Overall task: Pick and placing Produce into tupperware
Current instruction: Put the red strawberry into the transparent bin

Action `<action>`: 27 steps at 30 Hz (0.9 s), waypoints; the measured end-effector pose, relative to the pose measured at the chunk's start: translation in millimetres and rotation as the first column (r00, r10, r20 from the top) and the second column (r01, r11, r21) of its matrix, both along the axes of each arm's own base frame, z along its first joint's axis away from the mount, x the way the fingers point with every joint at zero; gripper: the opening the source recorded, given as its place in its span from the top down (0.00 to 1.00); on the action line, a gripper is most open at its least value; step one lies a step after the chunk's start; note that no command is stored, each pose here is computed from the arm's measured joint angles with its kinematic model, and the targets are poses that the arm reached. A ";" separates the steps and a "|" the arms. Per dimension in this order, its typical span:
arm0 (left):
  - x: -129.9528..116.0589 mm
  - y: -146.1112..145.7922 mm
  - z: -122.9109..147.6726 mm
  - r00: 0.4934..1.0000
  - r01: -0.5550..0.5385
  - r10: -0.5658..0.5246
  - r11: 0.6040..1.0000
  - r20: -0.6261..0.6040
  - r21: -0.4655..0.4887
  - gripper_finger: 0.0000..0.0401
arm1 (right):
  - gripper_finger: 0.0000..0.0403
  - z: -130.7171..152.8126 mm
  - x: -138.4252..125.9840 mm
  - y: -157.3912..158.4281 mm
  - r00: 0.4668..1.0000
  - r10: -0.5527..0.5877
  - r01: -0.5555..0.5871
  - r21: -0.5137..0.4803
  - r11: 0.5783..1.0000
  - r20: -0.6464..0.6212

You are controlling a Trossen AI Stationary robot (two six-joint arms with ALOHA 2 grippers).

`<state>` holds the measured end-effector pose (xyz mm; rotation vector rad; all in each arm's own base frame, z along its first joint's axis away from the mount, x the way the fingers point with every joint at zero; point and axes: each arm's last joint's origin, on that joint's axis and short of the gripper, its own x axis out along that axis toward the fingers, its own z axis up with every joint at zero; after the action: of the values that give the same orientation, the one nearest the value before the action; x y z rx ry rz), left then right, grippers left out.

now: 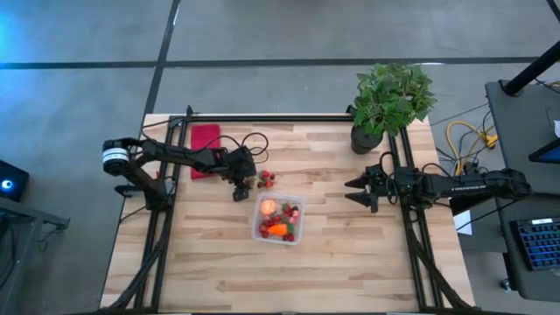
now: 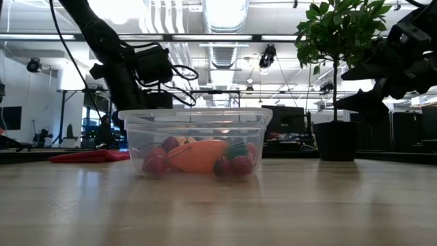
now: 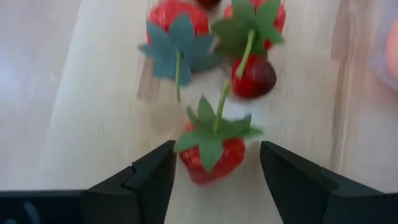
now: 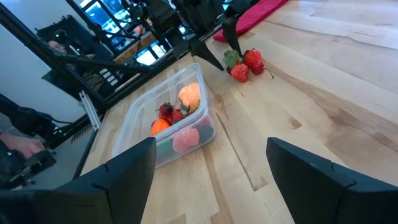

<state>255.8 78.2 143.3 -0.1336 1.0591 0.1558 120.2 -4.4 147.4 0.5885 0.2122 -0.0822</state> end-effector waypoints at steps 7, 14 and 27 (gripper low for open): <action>-3.3 -0.8 -1.9 0.999 -0.003 0.002 1.000 -0.039 -0.006 0.57 | 0.28 0.1 0.0 0.0 1.000 0.000 0.000 0.000 1.000 0.000; 1.7 0.5 3.3 1.000 0.000 0.000 1.000 -0.006 -0.004 0.65 | 0.27 0.1 0.0 0.0 1.000 0.000 0.000 0.000 1.000 0.000; 5.1 1.3 7.0 1.000 -0.012 0.012 1.000 0.021 -0.001 0.65 | 0.27 0.1 0.0 0.0 1.000 0.000 0.000 0.000 1.000 0.000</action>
<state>260.9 79.5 150.3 -0.1420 1.0375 0.1642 120.2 -4.3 147.4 0.5884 0.2121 -0.0820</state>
